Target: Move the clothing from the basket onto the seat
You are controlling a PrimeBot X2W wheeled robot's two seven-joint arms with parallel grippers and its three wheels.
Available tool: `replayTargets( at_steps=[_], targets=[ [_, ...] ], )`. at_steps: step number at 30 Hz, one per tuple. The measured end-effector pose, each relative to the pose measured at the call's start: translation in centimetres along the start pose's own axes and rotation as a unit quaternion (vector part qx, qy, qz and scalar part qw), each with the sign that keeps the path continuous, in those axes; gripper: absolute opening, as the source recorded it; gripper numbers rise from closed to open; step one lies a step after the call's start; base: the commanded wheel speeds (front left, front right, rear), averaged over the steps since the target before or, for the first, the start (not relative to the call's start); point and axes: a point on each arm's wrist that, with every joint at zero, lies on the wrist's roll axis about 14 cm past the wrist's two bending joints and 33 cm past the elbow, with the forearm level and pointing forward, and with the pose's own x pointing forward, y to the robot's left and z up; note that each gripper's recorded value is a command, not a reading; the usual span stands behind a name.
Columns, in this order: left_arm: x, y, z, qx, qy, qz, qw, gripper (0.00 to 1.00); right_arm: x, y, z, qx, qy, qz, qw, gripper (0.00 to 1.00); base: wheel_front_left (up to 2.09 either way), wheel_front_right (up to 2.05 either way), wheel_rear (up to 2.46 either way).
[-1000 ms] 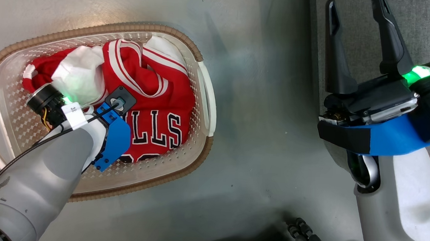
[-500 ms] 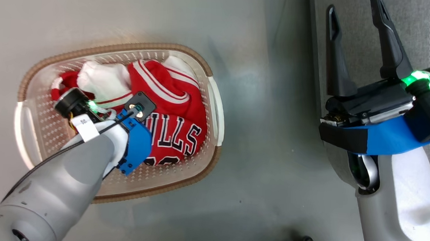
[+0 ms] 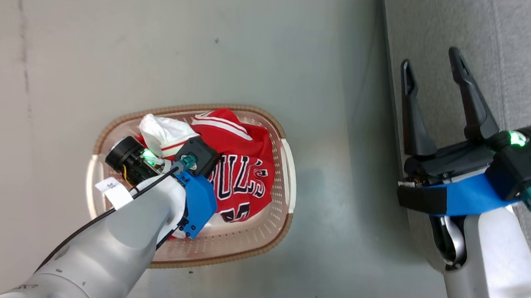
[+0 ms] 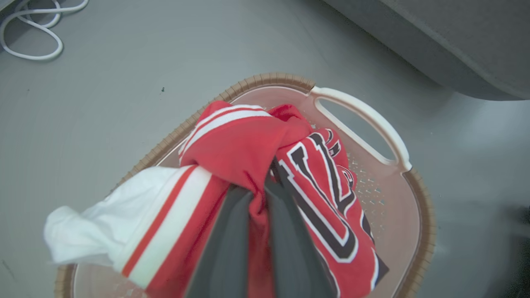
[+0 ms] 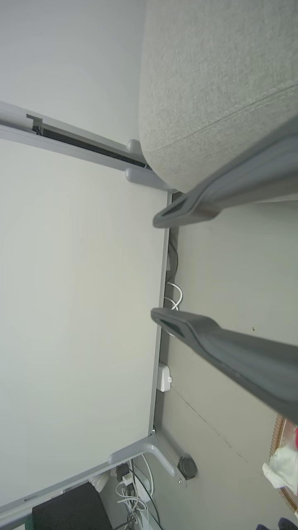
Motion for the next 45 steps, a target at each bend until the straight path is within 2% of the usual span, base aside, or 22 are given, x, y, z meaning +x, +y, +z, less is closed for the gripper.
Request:
replayTargets(
  at_steps=[8, 11, 16, 23, 24, 29, 34, 40, 45],
  targets=[
    [-3.7, -0.1, 5.1, -0.017, -0.079, 0.031, 0.996, 0.00, -2.1, 0.7, 2.8, 0.002, -0.017, 0.003, 1.000, 1.00, 0.00, 0.00, 0.00],
    [-5.9, 0.2, 9.0, -0.020, -0.141, 0.047, 0.989, 0.00, -3.0, 1.1, 4.4, 0.004, -0.030, 0.005, 1.000, 1.00, 0.00, 0.00, 0.00],
    [-9.2, 0.3, 11.9, -0.017, -0.201, 0.071, 0.977, 0.00, -4.5, 1.7, 6.3, 0.006, -0.047, 0.008, 0.999, 1.00, 0.00, 0.00, 0.00],
    [-14.0, 0.2, 15.9, -0.013, -0.286, 0.103, 0.953, 0.00, -6.7, 2.3, 8.5, 0.012, -0.066, 0.007, 0.998, 1.00, 0.00, 0.00, 0.00],
    [-15.3, 0.2, 17.1, -0.013, -0.312, 0.112, 0.944, 0.00, -7.3, 2.4, 9.0, 0.014, -0.071, 0.006, 0.997, 1.00, 0.00, 0.00, 0.00],
    [-18.9, 0.3, 20.1, -0.005, -0.373, 0.134, 0.918, 0.00, -8.6, 2.6, 9.9, 0.017, -0.081, 0.004, 0.997, 1.00, 0.00, 0.00, 0.00],
    [-21.5, 0.0, 22.1, 0.005, -0.415, 0.147, 0.898, 0.00, -9.5, 2.7, 10.7, 0.020, -0.090, 0.002, 0.996, 1.00, 0.00, 0.00, 0.00],
    [-23.9, -1.1, 24.1, 0.013, -0.455, 0.149, 0.878, 0.00, -10.4, 3.0, 11.1, 0.022, -0.095, 0.002, 0.995, 1.00, 0.00, 0.00, 0.00],
    [-25.0, -2.0, 25.1, 0.025, -0.472, 0.146, 0.869, 0.00, -10.6, 3.3, 11.3, 0.024, -0.099, 0.004, 0.995, 1.00, 0.00, 0.00, 0.00]
  ],
)
